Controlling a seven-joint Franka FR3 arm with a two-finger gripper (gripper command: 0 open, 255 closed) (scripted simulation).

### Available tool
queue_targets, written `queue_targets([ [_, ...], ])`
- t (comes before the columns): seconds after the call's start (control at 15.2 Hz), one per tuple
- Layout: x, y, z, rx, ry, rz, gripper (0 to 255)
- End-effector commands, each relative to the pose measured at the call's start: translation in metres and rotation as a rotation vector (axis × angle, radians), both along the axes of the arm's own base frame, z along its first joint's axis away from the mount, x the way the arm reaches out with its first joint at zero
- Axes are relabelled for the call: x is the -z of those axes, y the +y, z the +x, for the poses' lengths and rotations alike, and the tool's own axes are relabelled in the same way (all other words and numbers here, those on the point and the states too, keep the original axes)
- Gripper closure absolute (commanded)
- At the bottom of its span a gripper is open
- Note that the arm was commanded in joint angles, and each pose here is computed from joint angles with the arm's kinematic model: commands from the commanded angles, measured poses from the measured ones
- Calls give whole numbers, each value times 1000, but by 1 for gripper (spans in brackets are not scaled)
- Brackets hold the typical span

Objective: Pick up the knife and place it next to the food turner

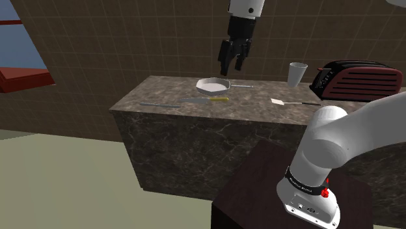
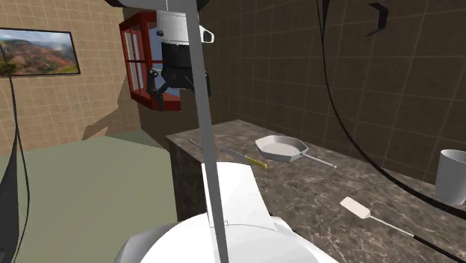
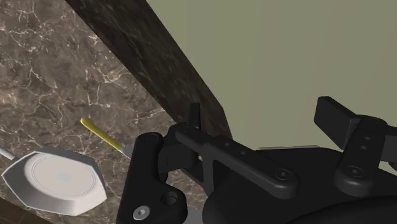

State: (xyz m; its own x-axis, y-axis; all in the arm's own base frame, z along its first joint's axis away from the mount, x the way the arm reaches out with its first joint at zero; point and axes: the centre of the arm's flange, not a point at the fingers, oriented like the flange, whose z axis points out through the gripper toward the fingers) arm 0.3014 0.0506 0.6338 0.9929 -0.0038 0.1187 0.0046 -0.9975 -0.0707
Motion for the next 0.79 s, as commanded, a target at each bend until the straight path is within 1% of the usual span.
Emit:
queue_targets([
  [0.0, 0, 0, 0, 0, 0, 0, 0],
  [0.73, 82, -80, 93, -166, 37, -33, 0],
])
